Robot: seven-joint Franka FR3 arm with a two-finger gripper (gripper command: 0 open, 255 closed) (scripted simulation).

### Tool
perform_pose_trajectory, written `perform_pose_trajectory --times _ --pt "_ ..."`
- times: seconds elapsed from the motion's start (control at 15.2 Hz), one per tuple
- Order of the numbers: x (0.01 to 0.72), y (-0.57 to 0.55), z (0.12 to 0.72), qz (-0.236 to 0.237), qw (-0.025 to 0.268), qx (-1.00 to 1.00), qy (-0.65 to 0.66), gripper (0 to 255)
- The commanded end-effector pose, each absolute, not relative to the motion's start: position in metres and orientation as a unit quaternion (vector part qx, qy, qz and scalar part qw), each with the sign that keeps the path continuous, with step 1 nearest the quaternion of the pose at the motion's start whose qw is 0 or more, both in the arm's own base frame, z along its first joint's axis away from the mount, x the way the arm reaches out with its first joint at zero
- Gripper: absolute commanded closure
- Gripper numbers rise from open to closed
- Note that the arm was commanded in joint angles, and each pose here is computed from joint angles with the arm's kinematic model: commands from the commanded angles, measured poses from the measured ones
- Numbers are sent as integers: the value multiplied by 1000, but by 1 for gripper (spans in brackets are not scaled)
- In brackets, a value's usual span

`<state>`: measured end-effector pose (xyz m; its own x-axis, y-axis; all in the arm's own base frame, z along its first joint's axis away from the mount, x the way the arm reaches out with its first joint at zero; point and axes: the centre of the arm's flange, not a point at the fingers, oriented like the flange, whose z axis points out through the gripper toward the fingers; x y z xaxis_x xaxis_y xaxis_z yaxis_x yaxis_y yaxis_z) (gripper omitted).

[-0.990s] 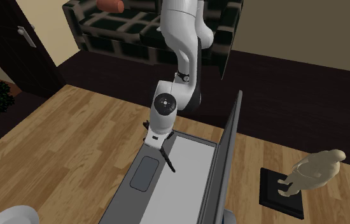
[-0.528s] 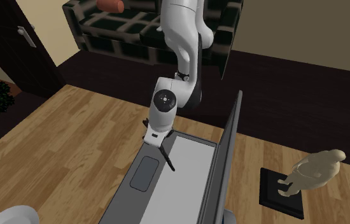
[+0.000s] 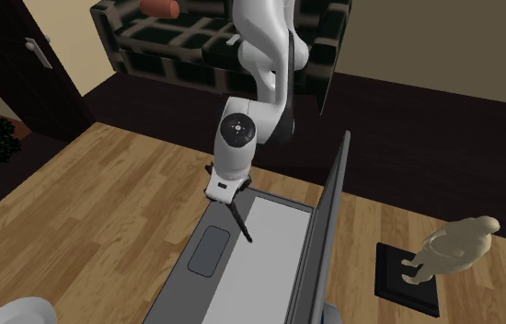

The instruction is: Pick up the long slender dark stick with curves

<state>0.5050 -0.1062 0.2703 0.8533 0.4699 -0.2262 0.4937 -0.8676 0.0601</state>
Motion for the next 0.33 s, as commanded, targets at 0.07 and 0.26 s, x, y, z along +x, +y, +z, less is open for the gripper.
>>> perform_pose_trajectory --times 0.07,0.26 --pt "505 -107 286 -103 58 961 251 255" --pt "505 -107 292 -103 58 961 251 255"
